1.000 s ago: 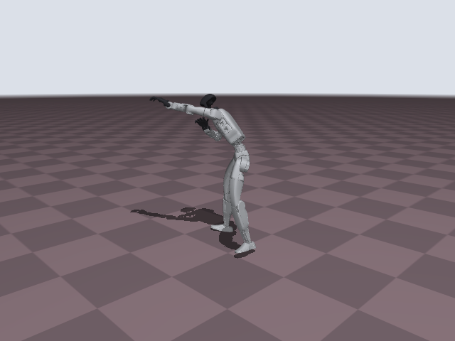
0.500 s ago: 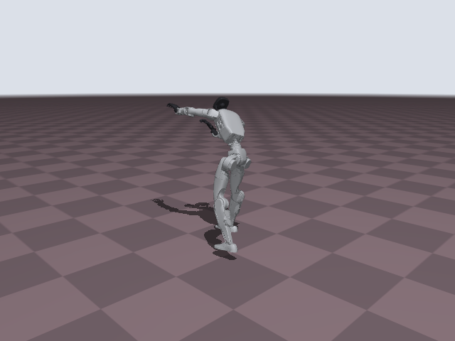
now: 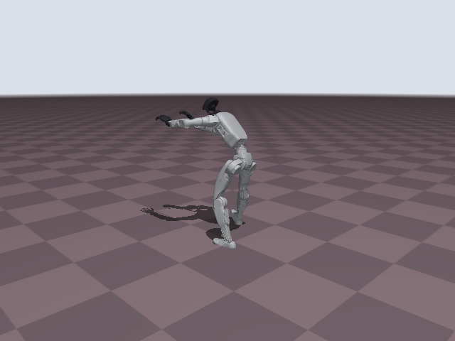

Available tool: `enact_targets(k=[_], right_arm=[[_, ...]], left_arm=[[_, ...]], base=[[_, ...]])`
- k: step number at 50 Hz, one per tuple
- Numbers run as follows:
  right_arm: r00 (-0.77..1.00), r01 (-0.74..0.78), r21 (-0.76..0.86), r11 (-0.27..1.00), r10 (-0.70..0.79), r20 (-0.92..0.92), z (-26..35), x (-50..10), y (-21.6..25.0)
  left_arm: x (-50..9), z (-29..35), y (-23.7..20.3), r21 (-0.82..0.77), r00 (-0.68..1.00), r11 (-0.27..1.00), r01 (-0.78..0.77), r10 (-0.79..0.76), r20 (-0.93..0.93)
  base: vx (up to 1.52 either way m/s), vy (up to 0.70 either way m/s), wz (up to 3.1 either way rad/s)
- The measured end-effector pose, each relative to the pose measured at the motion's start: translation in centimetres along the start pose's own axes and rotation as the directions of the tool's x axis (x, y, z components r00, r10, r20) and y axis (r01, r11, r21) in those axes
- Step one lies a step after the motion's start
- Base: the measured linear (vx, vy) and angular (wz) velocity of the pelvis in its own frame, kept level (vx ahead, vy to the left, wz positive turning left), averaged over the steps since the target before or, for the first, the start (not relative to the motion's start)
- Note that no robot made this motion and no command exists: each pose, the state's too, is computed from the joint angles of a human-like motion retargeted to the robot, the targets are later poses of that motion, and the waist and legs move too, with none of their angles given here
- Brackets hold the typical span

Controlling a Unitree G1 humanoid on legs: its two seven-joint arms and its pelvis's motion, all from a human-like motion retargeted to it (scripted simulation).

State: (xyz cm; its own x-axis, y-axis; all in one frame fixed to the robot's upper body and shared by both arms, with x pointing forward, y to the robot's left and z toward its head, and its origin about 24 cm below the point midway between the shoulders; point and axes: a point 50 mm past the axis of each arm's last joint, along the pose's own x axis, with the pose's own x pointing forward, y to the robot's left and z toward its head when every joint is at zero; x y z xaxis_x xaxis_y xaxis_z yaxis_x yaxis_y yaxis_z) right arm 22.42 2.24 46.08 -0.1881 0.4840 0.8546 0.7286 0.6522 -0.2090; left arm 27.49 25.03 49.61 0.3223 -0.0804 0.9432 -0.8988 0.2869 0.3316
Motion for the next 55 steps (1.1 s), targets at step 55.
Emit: enact_targets(k=[55], right_arm=[[0.668,-0.546,-0.227,0.806,0.583,0.463,5.1,-9.3,2.8]], left_arm=[[-6.5,5.2,-4.2,-0.461,0.965,0.853,-0.245,0.167,-0.204]], base=[[0.02,0.01,-1.07]])
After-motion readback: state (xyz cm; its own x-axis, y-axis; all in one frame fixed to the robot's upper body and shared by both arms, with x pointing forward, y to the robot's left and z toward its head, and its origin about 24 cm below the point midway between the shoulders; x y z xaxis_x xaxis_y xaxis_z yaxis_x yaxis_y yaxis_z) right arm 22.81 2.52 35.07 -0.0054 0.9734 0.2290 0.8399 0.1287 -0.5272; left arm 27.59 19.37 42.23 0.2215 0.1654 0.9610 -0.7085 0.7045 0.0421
